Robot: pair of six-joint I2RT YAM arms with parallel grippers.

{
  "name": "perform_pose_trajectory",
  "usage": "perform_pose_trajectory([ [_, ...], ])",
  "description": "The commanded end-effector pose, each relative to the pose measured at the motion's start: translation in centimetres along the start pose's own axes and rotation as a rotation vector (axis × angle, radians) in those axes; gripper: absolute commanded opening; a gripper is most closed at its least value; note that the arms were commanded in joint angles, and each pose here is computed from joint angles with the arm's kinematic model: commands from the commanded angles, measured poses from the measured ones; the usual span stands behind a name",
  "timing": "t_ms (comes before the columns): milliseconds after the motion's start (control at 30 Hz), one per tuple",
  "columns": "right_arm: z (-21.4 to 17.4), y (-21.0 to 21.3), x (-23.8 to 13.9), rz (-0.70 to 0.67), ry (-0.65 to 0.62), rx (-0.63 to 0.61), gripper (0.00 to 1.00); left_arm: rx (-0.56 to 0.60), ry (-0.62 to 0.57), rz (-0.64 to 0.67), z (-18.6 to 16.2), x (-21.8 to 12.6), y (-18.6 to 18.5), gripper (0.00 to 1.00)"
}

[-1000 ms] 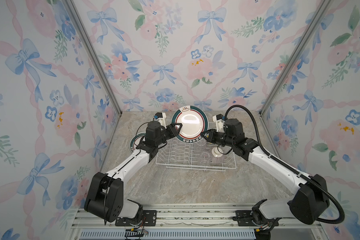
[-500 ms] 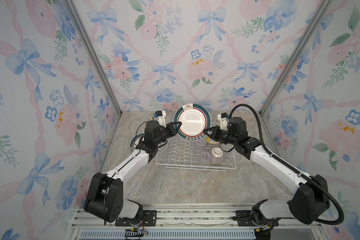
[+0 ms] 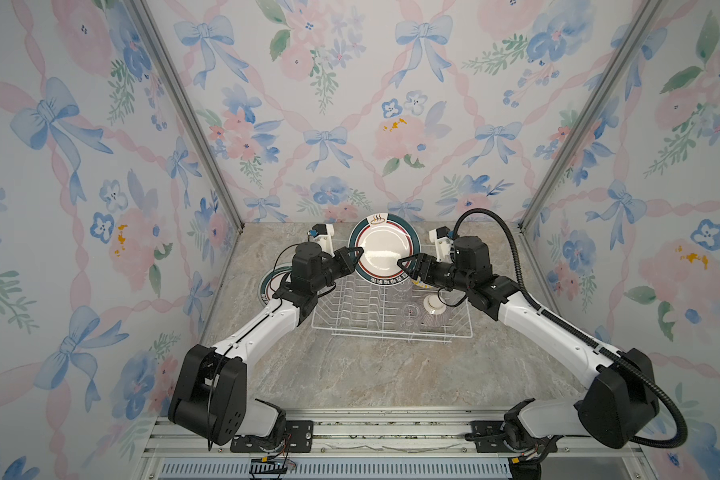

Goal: Unload the mixed dishes from the dish rack
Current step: 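Grasp the raised plate rim with the left gripper beside the right gripper, then open the right gripper while the left gripper carries the plate toward the plate stack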

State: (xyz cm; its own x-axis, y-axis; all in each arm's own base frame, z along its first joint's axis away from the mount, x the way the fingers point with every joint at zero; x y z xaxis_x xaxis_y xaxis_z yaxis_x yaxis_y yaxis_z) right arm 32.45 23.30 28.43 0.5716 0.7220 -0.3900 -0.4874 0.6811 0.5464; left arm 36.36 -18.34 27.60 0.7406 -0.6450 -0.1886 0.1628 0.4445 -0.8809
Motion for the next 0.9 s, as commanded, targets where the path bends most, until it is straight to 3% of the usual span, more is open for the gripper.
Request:
perform_pose_trajectory([
  [0,0.4,0.6,-0.2,0.024,-0.023,-0.036,0.89,0.035,-0.023,-0.013,0.4,-0.1,-0.5,0.00],
  [200,0.2,0.2,-1.0,-0.024,-0.022,-0.065,0.99,0.039,-0.034,-0.013,0.6,0.0,-0.6,0.00],
  [867,0.2,-0.9,-3.3,-0.153,-0.040,-0.150,0.97,0.019,-0.066,0.024,2.1,-0.8,0.6,0.00],
])
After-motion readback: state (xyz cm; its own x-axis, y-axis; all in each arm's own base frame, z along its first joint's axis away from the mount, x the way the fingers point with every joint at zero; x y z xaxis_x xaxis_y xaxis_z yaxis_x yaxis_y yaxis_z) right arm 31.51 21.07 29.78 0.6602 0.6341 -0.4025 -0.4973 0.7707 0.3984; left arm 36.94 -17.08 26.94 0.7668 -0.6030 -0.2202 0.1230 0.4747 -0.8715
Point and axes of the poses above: each gripper's point midway between its finger pads, its own x axis out along the fingers, its own y axis along the line the jaws close on, z = x × y, the point moved 5 cm from there along -x, back along the fingers, and after that the axes turned 14 degrees about -x, right-handed, at the moved point
